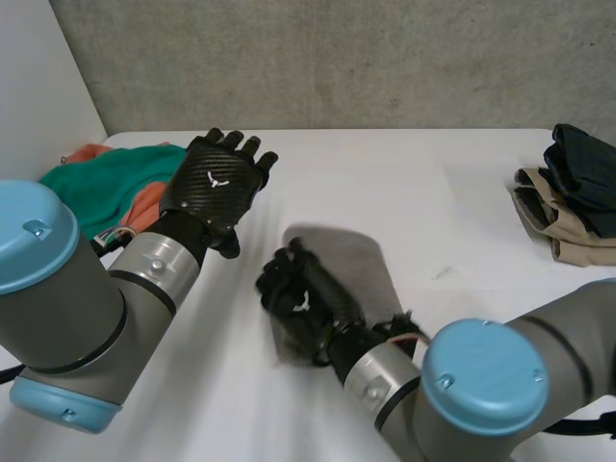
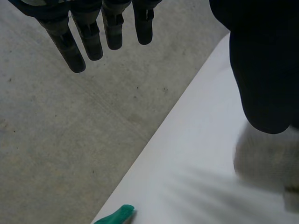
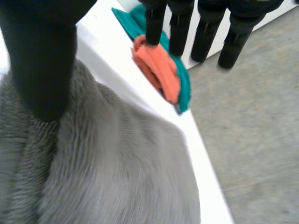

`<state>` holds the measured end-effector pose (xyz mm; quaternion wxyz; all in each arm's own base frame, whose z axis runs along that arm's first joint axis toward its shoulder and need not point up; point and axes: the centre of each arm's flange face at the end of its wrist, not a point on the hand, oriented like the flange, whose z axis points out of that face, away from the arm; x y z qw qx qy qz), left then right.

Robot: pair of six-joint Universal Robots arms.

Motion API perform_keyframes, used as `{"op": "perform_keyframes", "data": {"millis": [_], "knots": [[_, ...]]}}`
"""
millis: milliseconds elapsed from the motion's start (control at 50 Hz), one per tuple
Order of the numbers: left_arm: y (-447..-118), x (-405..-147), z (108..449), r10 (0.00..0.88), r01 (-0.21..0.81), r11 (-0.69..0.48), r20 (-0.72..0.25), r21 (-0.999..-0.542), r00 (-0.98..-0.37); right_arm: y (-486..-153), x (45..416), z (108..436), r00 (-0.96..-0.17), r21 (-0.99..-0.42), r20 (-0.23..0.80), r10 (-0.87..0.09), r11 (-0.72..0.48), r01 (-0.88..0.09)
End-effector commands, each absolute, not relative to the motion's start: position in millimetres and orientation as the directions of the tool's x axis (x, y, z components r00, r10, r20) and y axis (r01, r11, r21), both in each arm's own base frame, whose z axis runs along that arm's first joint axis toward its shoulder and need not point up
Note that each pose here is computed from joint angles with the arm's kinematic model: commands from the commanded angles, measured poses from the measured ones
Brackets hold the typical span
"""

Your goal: Fold the laundry.

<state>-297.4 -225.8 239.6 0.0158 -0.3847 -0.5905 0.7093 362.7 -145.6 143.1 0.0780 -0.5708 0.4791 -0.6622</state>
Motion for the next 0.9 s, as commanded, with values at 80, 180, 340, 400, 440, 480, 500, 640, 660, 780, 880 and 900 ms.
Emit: {"op": "perform_keyframes", "data": {"millis": [80, 180, 340, 400, 440, 480, 500, 640, 660, 780, 880, 900], "knots": [[-235.8, -307.3, 248.9, 0.529, 0.248, -0.219, -0.329, -0.944, -0.782, -210.2, 312.5, 196.0, -0.730, -0.961, 0.273, -0.627, -0.143, -0.237], [-229.4, -329.6, 239.2, 0.599, 0.194, -0.146, -0.243, -0.970, -0.763, -235.0, 284.0, 203.8, -0.792, -0.987, 0.068, -0.607, 0.074, -0.141], [-220.8, -363.2, 192.0, 0.679, 0.224, 0.022, -0.150, -0.974, -0.719, -254.8, 282.6, 183.4, -0.796, -0.952, -0.022, -0.605, 0.257, -0.169], [-223.2, -363.4, 167.0, 0.650, 0.282, 0.090, -0.159, -0.955, -0.743, -263.5, 287.3, 170.8, -0.792, -0.935, -0.036, -0.609, 0.300, -0.188], [-222.1, -360.2, 153.4, 0.616, 0.328, 0.126, -0.185, -0.936, -0.766, -266.6, 289.8, 165.8, -0.789, -0.926, -0.043, -0.613, 0.320, -0.198], [-220.9, -356.9, 145.9, 0.595, 0.358, 0.149, -0.205, -0.922, -0.777, -268.3, 293.5, 153.1, -0.776, -0.906, -0.065, -0.628, 0.364, -0.219], [-220.4, -355.4, 143.4, 0.587, 0.370, 0.157, -0.215, -0.916, -0.780, -269.4, 294.3, 148.3, -0.771, -0.898, -0.071, -0.633, 0.377, -0.227], [-211.0, -342.4, 127.4, 0.604, 0.520, 0.189, -0.319, -0.833, -0.730, -271.4, 294.7, 118.8, -0.737, -0.839, 0.007, -0.676, 0.397, -0.373], [-211.1, -341.7, 128.3, 0.606, 0.529, 0.185, -0.328, -0.828, -0.725, -272.5, 293.5, 120.7, -0.729, -0.834, 0.053, -0.682, 0.371, -0.408], [-208.6, -341.8, 137.4, 0.617, 0.555, 0.145, -0.364, -0.819, -0.698, -275.1, 287.2, 147.9, -0.738, -0.848, 0.193, -0.646, 0.268, -0.456], [-205.5, -345.0, 195.7, 0.600, 0.447, 0.023, -0.346, -0.894, -0.722, -266.7, 285.3, 169.2, -0.748, -0.887, 0.232, -0.622, 0.182, -0.426], [-205.9, -345.7, 205.0, 0.601, 0.424, -0.001, -0.339, -0.906, -0.724, -257.7, 286.3, 176.1, -0.744, -0.898, 0.241, -0.623, 0.147, -0.414]]}}
